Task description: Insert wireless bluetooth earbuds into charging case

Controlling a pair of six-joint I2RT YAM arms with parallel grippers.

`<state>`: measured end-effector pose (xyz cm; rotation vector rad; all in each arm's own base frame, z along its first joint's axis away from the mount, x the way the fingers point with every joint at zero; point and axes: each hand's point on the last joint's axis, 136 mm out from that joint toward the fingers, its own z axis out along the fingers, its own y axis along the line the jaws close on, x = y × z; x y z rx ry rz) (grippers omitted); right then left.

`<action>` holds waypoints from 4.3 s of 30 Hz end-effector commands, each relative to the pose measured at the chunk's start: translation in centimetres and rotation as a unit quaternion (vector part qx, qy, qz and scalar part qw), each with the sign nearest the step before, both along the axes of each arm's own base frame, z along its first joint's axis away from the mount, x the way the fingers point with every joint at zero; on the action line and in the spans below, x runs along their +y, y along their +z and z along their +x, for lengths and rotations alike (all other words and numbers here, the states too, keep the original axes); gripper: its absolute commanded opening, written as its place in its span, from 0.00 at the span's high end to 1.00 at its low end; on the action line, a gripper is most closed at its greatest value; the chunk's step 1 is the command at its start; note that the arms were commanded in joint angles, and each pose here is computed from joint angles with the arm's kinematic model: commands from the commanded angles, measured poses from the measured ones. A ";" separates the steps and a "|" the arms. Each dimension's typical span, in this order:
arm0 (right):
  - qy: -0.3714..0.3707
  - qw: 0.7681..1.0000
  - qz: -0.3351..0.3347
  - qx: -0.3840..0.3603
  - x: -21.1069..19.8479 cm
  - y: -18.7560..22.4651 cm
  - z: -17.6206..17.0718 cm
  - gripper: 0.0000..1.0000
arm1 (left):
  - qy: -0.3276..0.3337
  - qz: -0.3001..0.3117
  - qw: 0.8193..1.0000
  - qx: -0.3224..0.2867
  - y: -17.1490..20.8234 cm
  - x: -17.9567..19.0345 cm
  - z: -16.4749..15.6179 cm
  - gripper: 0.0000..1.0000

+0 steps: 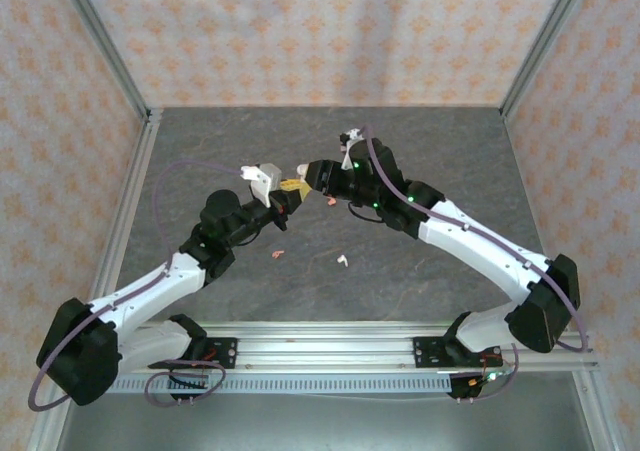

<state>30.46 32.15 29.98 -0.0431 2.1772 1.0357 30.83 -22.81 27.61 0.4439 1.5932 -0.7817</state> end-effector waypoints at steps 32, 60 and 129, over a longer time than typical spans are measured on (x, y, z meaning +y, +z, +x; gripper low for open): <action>-0.066 0.986 -0.112 0.103 -5.5 -6.3 1.9 0.53 | 0.052 0.069 0.995 -0.048 -1.1 6.3 -7.3 1.00; -0.041 0.929 -0.273 0.247 -5.3 -24.2 -5.6 0.75 | 0.067 0.073 0.995 -0.026 -2.6 7.7 -8.5 1.00; 0.088 0.864 -0.413 0.274 -5.8 -26.6 -6.5 0.54 | 0.038 0.076 0.996 0.004 -4.4 5.6 -6.8 1.00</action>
